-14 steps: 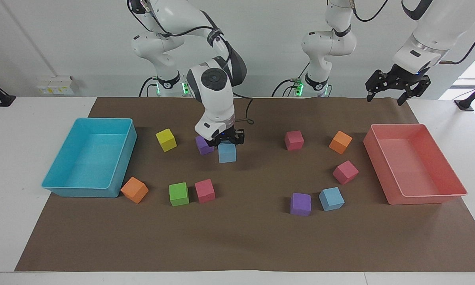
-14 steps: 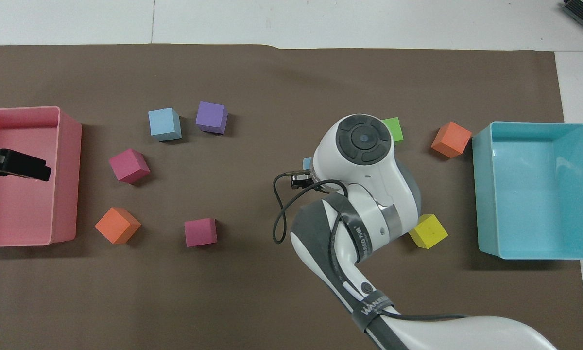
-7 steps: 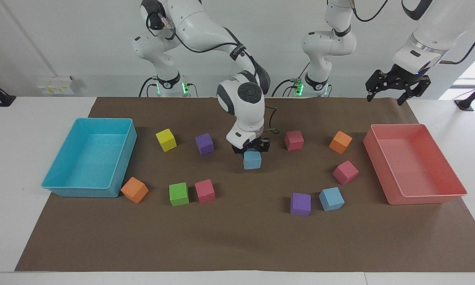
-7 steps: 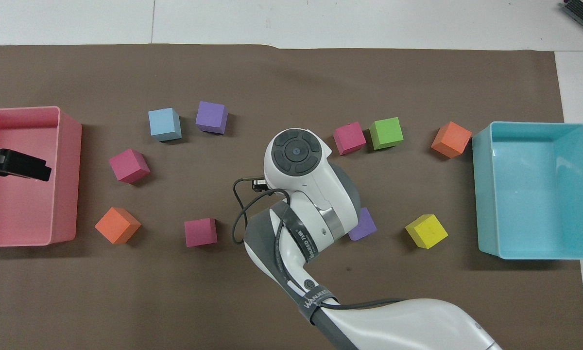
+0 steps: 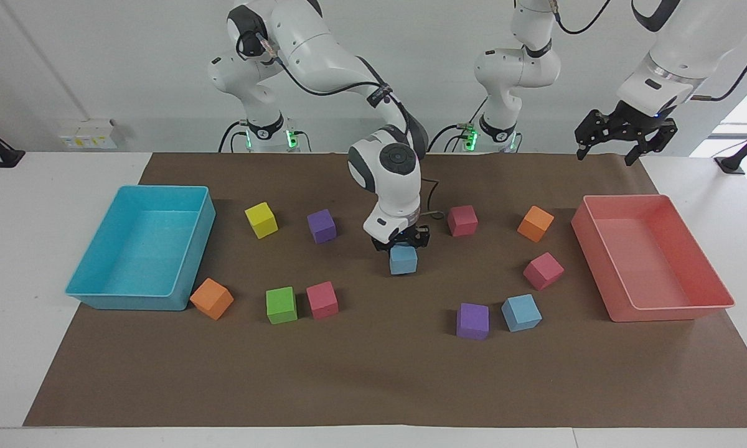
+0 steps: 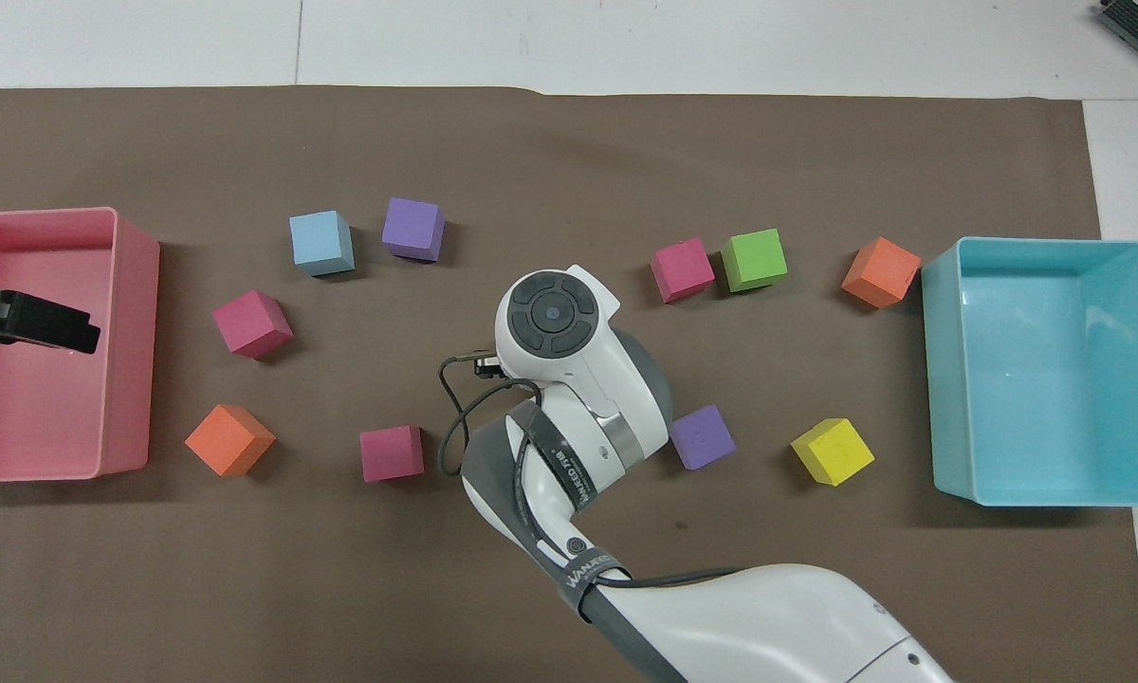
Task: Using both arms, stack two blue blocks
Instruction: 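Carry the light blue cube to the table center and set it down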
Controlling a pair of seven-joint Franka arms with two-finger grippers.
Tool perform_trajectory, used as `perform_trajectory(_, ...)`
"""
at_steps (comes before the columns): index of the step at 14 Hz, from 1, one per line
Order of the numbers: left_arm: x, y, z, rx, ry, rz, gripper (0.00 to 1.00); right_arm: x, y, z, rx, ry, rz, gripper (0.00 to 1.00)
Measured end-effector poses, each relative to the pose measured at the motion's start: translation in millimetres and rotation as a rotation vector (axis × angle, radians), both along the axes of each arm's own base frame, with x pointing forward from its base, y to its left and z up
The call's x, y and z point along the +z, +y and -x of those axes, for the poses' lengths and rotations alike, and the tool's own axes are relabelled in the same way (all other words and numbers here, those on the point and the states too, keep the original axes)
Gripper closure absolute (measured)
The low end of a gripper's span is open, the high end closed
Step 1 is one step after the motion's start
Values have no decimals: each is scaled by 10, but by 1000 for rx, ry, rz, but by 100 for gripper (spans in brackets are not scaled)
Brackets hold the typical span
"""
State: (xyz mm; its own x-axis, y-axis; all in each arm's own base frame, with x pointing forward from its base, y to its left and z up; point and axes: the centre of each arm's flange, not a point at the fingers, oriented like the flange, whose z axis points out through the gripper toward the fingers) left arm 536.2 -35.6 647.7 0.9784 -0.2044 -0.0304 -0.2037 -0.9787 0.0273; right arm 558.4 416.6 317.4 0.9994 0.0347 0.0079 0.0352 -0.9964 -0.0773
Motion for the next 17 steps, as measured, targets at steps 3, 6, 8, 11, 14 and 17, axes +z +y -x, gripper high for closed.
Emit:
perform_trajectory(3,0,0,0,0,0,0,0,-90,-11,28,1,14,10,44)
perform_trajectory(6,0,0,0,0,0,0,0,-154,-30,50,0,24,18,44)
perform_trajectory(8,0,0,0,0,0,0,0,-170,-36,56,0,27,20,44)
perform_trajectory(11,0,0,0,0,0,0,0,-182,-55,51,-3,29,22,44)
perform_trajectory(14,0,0,0,0,0,0,0,-183,-71,41,-6,29,23,17)
perform_trajectory(17,0,0,0,0,0,0,0,-168,-69,39,-5,26,22,0)
